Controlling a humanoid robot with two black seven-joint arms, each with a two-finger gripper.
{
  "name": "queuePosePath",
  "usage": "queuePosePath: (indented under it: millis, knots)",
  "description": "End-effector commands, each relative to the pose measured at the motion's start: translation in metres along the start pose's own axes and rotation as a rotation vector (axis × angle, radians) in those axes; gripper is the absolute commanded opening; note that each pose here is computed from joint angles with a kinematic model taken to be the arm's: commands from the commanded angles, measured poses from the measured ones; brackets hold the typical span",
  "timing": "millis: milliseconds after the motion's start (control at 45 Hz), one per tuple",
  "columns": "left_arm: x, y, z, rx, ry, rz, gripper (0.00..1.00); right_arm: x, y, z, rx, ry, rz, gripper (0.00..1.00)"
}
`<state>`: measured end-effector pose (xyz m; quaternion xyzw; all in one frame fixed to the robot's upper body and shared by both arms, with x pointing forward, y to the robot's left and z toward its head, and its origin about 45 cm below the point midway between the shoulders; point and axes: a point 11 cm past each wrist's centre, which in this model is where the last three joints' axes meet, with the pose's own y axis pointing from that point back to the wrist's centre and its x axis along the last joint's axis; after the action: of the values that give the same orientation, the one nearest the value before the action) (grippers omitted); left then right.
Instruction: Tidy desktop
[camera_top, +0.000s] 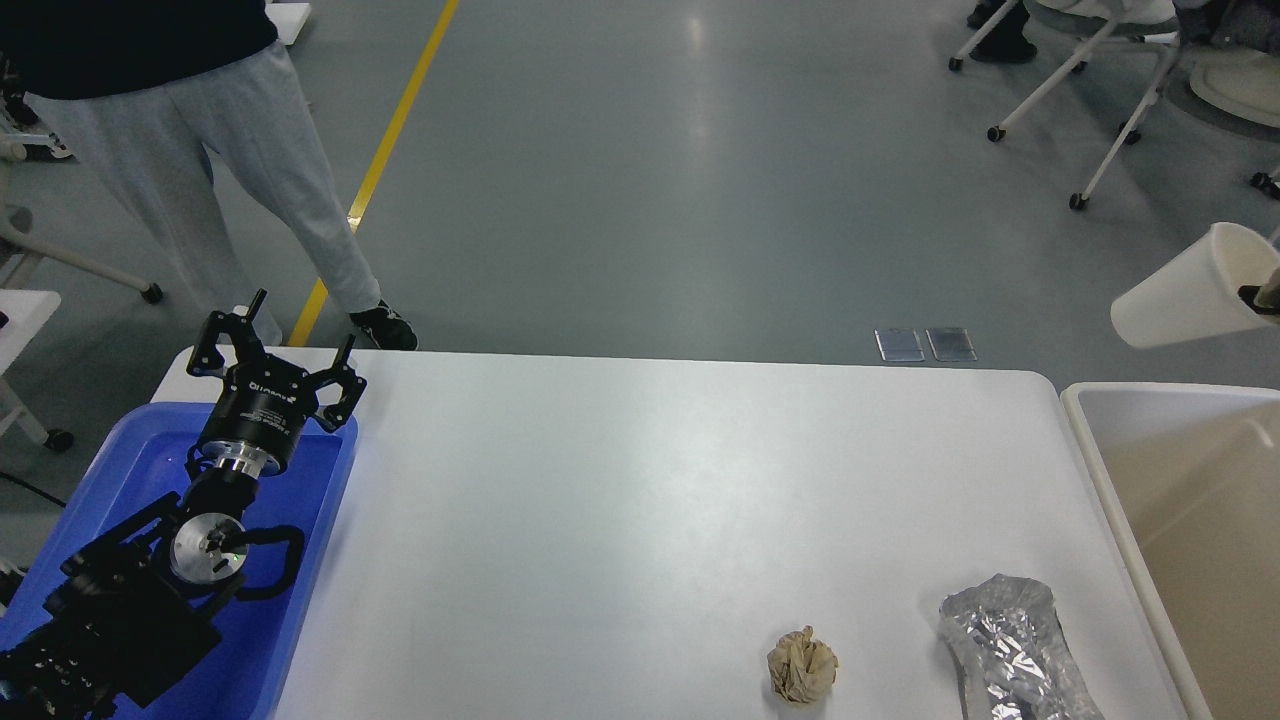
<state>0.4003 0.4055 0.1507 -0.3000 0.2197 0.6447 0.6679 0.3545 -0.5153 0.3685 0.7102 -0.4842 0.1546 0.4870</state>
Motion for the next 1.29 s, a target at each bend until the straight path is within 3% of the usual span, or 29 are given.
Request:
queuePosePath:
  millis: [0,222,689,978,1267]
  knots:
    - [0.000,0.000,0.000,0.000,0.000,0.000,1.00,0.011,0.022,0.074,-0.032,-0.278,0.133,0.00]
    - [0.000,0.000,0.000,0.000,0.000,-0.001,1.00,-0.014,0.016,0.132,-0.052,-0.468,0.218,0.00]
    - [0.000,0.000,0.000,0.001,0.000,0.001,1.00,-0.103,0.002,0.238,-0.277,-0.720,0.319,0.00]
    - [0.000,0.000,0.000,0.001,0.000,0.001,1.00,-0.159,-0.009,0.270,-0.378,-0.810,0.400,0.00]
    - [0.000,0.000,0.000,0.001,0.000,0.001,1.00,-0.196,-0.028,0.271,-0.437,-0.825,0.483,0.00]
